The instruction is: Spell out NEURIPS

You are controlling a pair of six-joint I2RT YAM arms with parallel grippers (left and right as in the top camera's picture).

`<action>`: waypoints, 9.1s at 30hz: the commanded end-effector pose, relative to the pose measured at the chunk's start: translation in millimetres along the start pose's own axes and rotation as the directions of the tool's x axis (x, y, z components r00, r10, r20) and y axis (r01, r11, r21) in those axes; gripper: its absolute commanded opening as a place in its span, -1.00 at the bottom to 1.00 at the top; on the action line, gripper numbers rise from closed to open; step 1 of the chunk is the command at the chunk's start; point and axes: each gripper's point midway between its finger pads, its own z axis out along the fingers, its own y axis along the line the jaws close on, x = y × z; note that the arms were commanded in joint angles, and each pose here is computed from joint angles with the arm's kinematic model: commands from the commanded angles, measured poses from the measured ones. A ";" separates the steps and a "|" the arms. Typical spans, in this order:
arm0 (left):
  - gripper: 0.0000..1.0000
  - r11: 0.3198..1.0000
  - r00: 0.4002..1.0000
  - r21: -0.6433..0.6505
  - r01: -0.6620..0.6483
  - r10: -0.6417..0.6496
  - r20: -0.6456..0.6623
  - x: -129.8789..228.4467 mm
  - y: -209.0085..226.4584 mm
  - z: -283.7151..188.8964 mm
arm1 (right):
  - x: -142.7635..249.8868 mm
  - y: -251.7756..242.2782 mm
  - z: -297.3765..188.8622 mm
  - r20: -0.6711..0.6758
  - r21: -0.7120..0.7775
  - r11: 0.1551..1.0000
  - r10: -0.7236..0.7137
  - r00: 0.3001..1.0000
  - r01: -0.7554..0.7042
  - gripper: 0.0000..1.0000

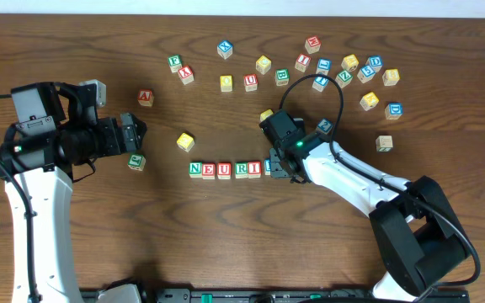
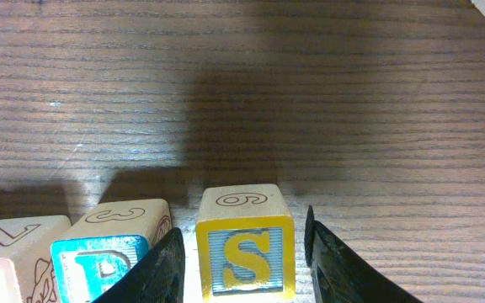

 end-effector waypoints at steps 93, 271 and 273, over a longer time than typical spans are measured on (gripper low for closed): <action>-0.14 0.928 0.866 -0.279 -0.247 0.082 -0.493 82.8 2.3 80.5 | -109.1 -144.3 -231.9 0.384 0.118 0.957 0.202 0.901 -0.265 0.44; -0.78 0.969 0.891 -0.005 -0.245 0.224 -0.395 141.3 -48.6 165.5 | -103.0 -142.9 -228.9 0.355 0.115 0.960 0.200 0.913 -0.255 0.32; -0.78 0.969 0.891 -0.005 -0.245 0.223 -0.396 141.3 -48.5 165.5 | -103.0 -142.9 -228.9 0.355 0.115 0.960 0.200 0.913 -0.255 0.32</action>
